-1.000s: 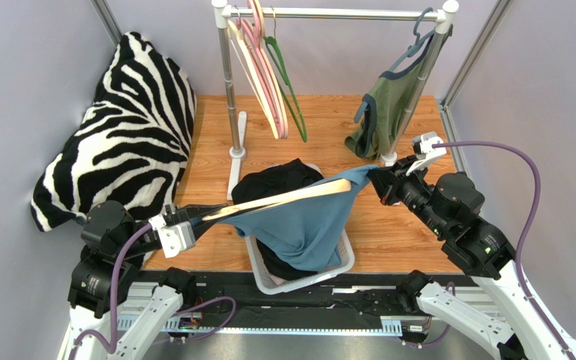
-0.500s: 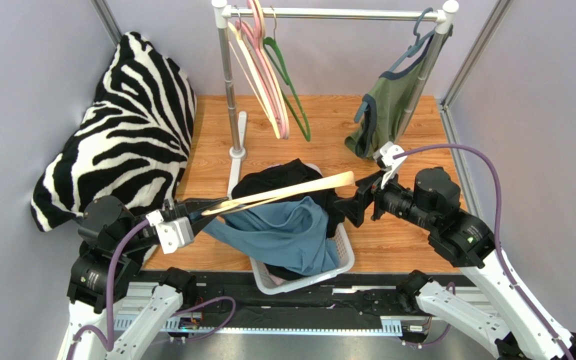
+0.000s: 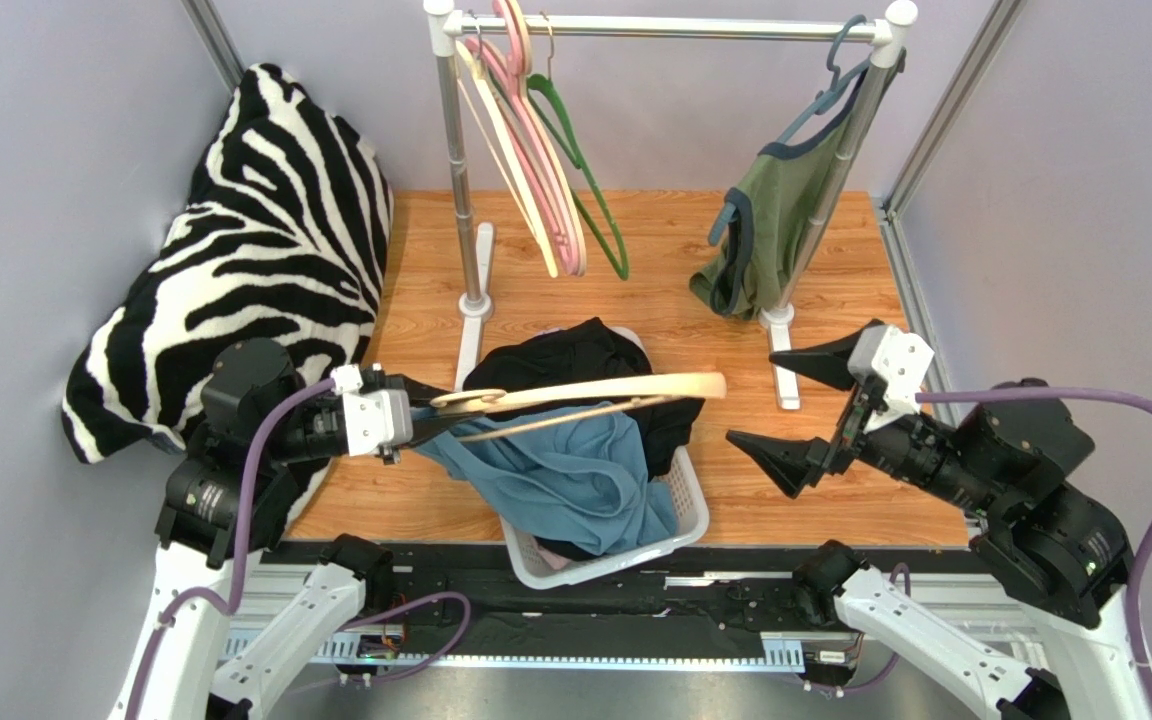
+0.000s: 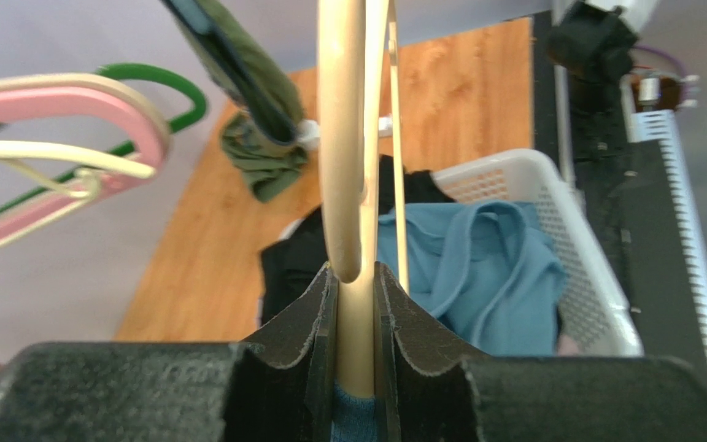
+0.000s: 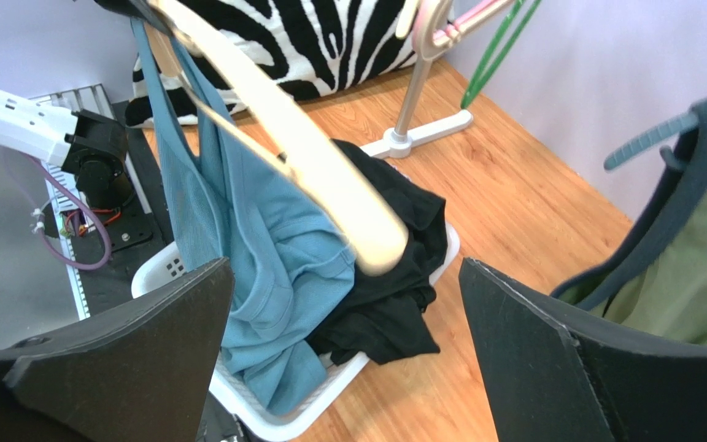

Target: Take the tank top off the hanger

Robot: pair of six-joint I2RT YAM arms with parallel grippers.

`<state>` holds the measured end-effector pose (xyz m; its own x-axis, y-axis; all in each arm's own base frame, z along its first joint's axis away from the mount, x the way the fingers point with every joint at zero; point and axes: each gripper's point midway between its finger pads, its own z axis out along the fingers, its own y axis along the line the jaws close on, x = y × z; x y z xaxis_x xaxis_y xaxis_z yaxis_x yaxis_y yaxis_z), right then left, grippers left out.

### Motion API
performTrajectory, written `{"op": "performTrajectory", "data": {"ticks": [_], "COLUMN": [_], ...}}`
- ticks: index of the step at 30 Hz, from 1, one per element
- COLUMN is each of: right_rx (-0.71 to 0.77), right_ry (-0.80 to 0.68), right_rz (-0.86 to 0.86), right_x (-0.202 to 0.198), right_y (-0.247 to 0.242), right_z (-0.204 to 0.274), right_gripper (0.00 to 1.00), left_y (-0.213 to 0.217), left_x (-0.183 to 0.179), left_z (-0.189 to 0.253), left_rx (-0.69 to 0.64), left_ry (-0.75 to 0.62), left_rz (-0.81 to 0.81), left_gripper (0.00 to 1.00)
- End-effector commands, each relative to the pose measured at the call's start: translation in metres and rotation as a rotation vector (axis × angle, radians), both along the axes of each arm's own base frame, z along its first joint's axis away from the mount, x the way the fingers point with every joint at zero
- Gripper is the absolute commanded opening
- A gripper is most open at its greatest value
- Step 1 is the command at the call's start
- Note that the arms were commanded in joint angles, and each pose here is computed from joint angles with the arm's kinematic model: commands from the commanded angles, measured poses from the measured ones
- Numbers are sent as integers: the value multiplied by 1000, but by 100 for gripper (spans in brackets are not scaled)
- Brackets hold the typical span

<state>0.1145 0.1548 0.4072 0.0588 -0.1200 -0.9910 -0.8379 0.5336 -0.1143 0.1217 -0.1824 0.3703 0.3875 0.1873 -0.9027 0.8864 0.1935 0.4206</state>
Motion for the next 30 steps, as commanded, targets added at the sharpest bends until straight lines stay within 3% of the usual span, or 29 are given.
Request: {"op": "performTrajectory", "data": {"ticks": [1,7,11,15,22,30], "right_rx": [-34,-45,-150,-249,-217,-165], "right_ry": [-40,-42,-4,25,-6,163], "right_rz": [80,210,294,368,340,489], "right_x": [17,19,11,-4,-12,-41], "right_y": [26,56,71,82,69,84], "right_z": [7,15,-4,-18,0,-22], "right_gripper": [100,100,100,94,96,89], "left_y": [-11,-16,-19,-20,-17,-19], "left_x": [-25,-39,-37,-30,-33,-31], "left_z": [-3,-10,-8,-6,-23,-16], "left_rx": [27,78,90,101,129,131], "left_ry": [152,244,260,238,217,172], "left_rz": [-136,-186,-203,-191,-199,-211], "left_gripper": [2,2,2,2,1,2]}}
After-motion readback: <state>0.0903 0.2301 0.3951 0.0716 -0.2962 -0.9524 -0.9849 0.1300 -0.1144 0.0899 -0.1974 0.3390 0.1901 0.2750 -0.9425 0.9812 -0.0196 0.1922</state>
